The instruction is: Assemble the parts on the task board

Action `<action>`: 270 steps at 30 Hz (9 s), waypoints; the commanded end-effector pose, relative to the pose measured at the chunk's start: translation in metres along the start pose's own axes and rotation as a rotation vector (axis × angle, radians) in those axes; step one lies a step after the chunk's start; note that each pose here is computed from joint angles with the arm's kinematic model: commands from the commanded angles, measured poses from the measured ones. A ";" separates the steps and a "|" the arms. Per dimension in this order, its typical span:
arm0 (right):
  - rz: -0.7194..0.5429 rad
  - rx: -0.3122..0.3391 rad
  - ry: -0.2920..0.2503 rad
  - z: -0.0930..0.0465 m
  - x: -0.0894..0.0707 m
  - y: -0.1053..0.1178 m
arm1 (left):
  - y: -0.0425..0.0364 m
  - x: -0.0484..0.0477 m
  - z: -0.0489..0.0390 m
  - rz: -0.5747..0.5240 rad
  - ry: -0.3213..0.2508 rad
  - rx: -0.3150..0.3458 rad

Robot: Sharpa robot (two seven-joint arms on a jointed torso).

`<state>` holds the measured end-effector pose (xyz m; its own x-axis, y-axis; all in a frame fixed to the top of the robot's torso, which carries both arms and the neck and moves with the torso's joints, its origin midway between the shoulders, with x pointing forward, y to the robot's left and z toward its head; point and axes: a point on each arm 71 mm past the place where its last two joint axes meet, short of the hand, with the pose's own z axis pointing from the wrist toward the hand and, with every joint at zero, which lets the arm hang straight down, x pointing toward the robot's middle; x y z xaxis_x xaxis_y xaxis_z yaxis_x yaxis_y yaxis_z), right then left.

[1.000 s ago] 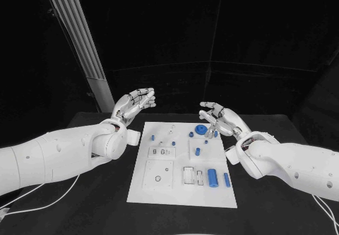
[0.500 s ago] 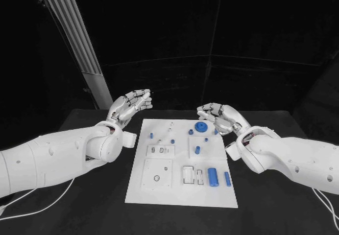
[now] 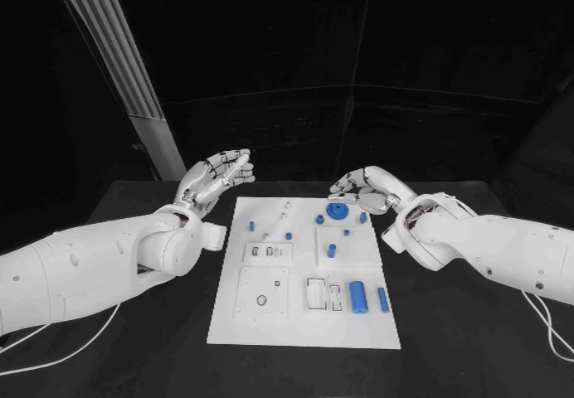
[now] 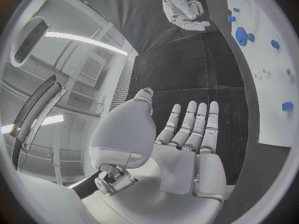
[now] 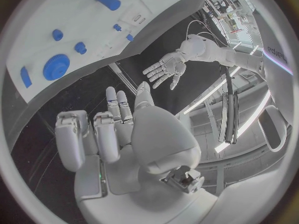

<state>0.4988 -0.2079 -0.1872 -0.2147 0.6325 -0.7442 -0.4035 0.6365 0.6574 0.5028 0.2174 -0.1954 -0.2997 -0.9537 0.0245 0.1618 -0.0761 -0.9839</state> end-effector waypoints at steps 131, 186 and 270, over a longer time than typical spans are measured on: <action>-0.615 0.022 0.167 0.062 0.047 0.034 | -0.0251 0.0040 -0.0014 -0.021 0.050 0.255; -0.643 -0.031 0.122 0.110 0.058 0.044 | -0.0258 0.0081 0.0007 -0.025 0.059 0.259; -0.670 0.025 0.210 0.124 0.070 0.039 | -0.0268 0.0108 0.0029 -0.027 0.064 0.259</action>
<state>0.5784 -0.0837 -0.1977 -0.0800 0.0222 -0.9965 -0.4898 0.8699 0.0587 0.5026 0.2074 -0.1853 -0.3510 -0.9358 0.0312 0.1765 -0.0988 -0.9793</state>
